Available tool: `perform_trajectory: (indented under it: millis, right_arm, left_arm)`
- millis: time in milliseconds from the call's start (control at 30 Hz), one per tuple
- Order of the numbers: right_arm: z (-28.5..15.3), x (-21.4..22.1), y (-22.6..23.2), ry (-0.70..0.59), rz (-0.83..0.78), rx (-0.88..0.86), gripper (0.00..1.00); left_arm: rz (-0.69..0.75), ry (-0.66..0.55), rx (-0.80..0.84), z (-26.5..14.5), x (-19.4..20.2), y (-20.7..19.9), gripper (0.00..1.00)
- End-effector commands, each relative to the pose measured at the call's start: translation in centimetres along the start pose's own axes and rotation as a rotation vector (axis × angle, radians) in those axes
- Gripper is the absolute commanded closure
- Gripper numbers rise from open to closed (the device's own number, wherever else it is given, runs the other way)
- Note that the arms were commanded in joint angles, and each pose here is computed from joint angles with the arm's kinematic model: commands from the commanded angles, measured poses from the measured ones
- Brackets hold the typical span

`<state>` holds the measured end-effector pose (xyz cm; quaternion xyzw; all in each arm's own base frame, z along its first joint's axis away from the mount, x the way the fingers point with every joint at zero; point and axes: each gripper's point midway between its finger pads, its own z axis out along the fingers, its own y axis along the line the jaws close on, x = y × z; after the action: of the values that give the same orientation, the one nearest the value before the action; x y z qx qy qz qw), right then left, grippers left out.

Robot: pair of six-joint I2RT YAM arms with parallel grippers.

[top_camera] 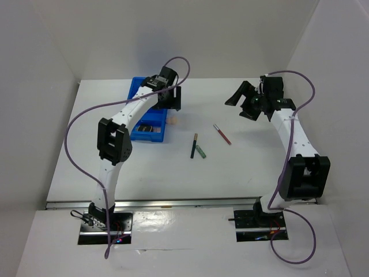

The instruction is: Organize the makeup

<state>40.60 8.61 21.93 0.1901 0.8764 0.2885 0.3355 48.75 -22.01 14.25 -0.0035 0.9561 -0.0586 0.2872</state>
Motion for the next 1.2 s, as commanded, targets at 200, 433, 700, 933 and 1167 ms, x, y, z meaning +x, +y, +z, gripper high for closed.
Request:
perform_trajectory:
  millis: [200, 433, 700, 933, 1167]
  right_arm:
    - [-2.6, -0.3, 0.0, -0.061, -0.032, 0.008, 0.00]
    - [-3.1, 0.1, 0.1, -0.065, -0.014, 0.004, 0.00]
    - [-3.3, 0.6, -0.1, -0.067, -0.015, 0.003, 0.00]
    - [-3.3, 0.7, 0.0, -0.061, -0.015, -0.004, 0.00]
    - [-3.4, 0.8, -0.2, -0.065, -0.014, 0.004, 0.00]
  left_arm:
    - [-0.032, 0.005, -0.134, 2.0, 2.1, 3.3, 0.14]
    - [0.064, 0.059, -0.255, 0.6, 5.0, 6.8, 0.24]
    - [0.101, -0.017, -0.386, -5.0, 4.1, 10.0, 0.24]
    - [0.097, -0.163, -0.041, -10.0, -2.2, 2.4, 0.11]
    - [0.252, -0.150, 0.015, -6.0, -0.9, -4.7, 0.13]
